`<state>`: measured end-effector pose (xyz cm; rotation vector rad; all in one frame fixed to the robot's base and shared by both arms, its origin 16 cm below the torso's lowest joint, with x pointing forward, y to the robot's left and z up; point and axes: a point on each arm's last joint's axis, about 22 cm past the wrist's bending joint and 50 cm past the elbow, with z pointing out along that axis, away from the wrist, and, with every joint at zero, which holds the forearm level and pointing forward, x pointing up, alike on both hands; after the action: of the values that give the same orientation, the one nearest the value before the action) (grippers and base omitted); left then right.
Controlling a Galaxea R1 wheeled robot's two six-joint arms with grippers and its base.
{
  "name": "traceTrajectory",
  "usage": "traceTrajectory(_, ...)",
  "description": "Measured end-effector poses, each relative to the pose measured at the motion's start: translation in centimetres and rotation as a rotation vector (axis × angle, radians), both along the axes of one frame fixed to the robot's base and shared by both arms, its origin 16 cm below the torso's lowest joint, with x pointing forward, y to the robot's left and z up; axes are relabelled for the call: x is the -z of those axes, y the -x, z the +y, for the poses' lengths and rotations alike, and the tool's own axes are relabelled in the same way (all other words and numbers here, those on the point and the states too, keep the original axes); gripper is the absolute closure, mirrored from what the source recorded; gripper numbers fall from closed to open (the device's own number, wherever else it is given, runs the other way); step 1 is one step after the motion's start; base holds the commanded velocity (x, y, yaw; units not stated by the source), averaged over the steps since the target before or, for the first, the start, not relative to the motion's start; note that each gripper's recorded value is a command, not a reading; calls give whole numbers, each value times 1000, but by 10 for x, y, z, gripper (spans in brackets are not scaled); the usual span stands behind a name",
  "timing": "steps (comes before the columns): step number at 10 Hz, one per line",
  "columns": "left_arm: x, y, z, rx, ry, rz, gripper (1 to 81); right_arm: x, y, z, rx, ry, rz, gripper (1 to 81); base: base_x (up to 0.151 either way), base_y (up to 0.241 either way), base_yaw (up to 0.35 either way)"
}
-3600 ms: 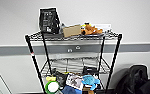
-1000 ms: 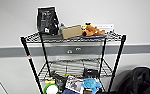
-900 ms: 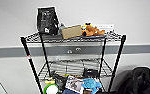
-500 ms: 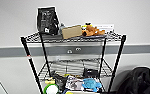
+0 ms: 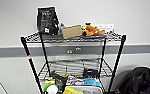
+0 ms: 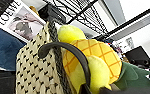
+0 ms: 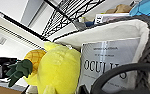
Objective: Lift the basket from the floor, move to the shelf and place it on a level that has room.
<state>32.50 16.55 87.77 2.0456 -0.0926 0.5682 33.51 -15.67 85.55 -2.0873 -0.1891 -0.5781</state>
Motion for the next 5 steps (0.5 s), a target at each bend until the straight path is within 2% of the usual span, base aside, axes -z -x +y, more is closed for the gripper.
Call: traceTrajectory(5,-56,1,-7,29,47,-73,811,-53,5,0,-29,-42,-39,811,0,0,0)
